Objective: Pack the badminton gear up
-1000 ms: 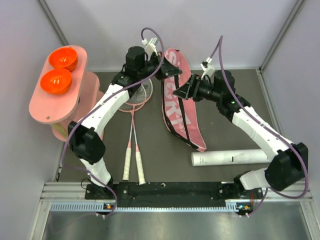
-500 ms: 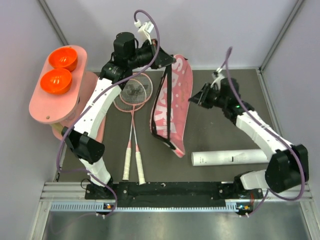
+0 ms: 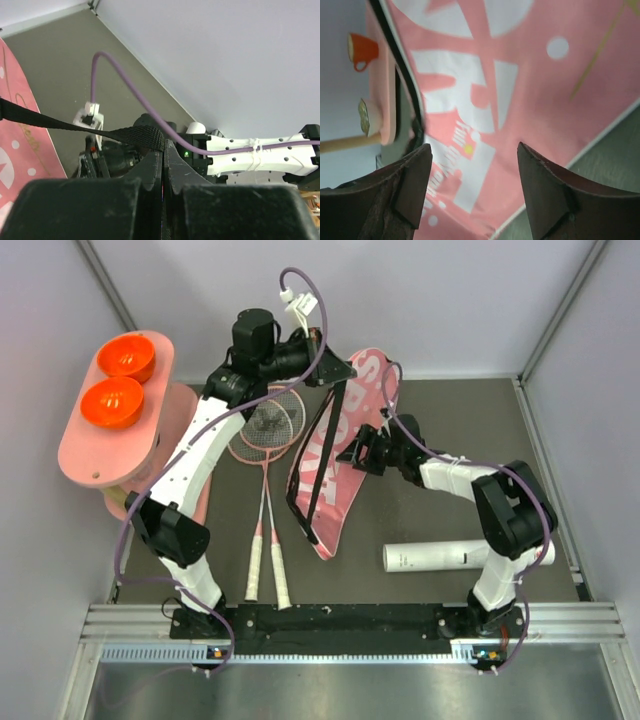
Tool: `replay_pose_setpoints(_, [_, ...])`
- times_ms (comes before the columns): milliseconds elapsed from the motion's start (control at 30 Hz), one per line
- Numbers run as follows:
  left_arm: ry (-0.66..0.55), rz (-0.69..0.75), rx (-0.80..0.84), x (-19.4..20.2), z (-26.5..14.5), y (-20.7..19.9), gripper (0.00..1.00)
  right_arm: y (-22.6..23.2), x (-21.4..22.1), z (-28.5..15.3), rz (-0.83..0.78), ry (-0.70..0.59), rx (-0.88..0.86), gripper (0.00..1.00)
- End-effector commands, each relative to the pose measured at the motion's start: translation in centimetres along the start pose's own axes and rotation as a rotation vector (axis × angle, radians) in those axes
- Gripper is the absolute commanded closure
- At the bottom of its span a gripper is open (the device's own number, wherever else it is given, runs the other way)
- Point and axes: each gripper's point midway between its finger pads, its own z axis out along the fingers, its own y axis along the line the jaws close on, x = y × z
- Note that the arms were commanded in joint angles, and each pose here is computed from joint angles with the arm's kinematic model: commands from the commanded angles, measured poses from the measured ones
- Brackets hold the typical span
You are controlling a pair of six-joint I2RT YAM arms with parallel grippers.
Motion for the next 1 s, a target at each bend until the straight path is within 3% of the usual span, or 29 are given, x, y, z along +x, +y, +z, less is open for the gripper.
replay_pose_setpoints(0, [-0.017,0.065,0.066,-0.4,-0.8,-2.4,1.0,5.5,-7.7,0.3,-0.114,-0.305,-0.147,0.3])
replay_pose_setpoints(467, [-0.007,0.046,0.129,0.0,-0.7,-3.8,1.0,7.6,-14.7,3.6,-0.14,-0.614,-0.01,0.25])
replay_pose_setpoints(800, [0.007,0.033,0.163,0.6,0.1,-5.2,1.0,5.7,-15.2,7.4,-0.176,-0.649,0.266,0.23])
replay_pose_setpoints(900, [0.011,0.031,0.166,0.8,0.1,-5.5,1.0,4.5,-15.3,7.3,-0.17,-0.661,0.329,0.36])
replay_pose_setpoints(967, [0.022,0.025,0.159,1.1,0.0,-5.4,1.0,4.3,-15.2,6.4,-0.195,-0.673,0.334,0.58])
